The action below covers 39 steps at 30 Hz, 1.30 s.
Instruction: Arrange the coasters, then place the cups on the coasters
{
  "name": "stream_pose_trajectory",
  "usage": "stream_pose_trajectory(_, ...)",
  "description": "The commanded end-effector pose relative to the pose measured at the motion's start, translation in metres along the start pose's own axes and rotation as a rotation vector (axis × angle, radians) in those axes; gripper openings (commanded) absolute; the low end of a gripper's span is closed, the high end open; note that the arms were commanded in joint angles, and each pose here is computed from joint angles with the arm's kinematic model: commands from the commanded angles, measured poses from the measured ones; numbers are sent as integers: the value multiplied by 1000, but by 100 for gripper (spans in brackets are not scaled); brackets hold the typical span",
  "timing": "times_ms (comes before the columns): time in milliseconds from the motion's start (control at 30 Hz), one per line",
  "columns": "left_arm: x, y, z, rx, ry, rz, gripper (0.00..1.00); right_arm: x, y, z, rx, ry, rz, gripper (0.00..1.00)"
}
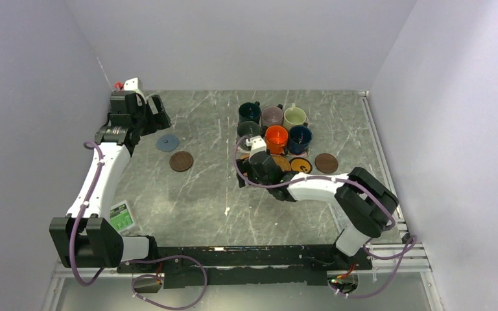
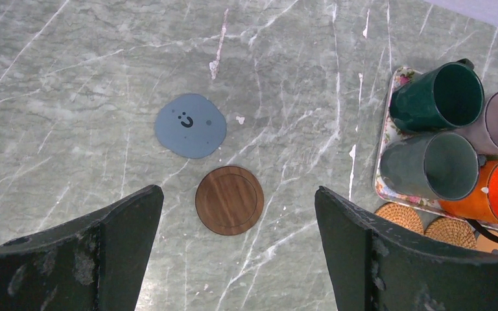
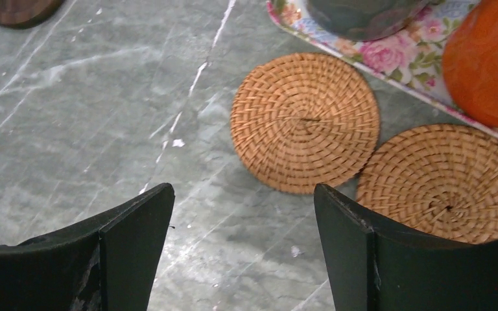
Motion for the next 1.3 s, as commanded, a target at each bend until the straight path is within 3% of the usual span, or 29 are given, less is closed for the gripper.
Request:
stream_pose_trajectory(0,-7,-5,-4,32,-27,-10,94,-22,-7,11,-34,-62,-2,82)
stream_pose_trajectory(433,-4,-7,0,48,4,-12,94,-10,-6,46,-124,13,-62,81)
stream_pose_trajectory(1267,-4,-9,0,62,11,-15,94,10,82,41,-433,94,-28,76)
Point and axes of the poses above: each gripper's point midway between its finger pads, its own z axis out along the fingers, its own y axis along the line the jaws close on, x = y × z, the point moved 7 cm from there along -z, back along the fingers, and after that the axes turned 12 degrees about -z, right-handed, at the moved point
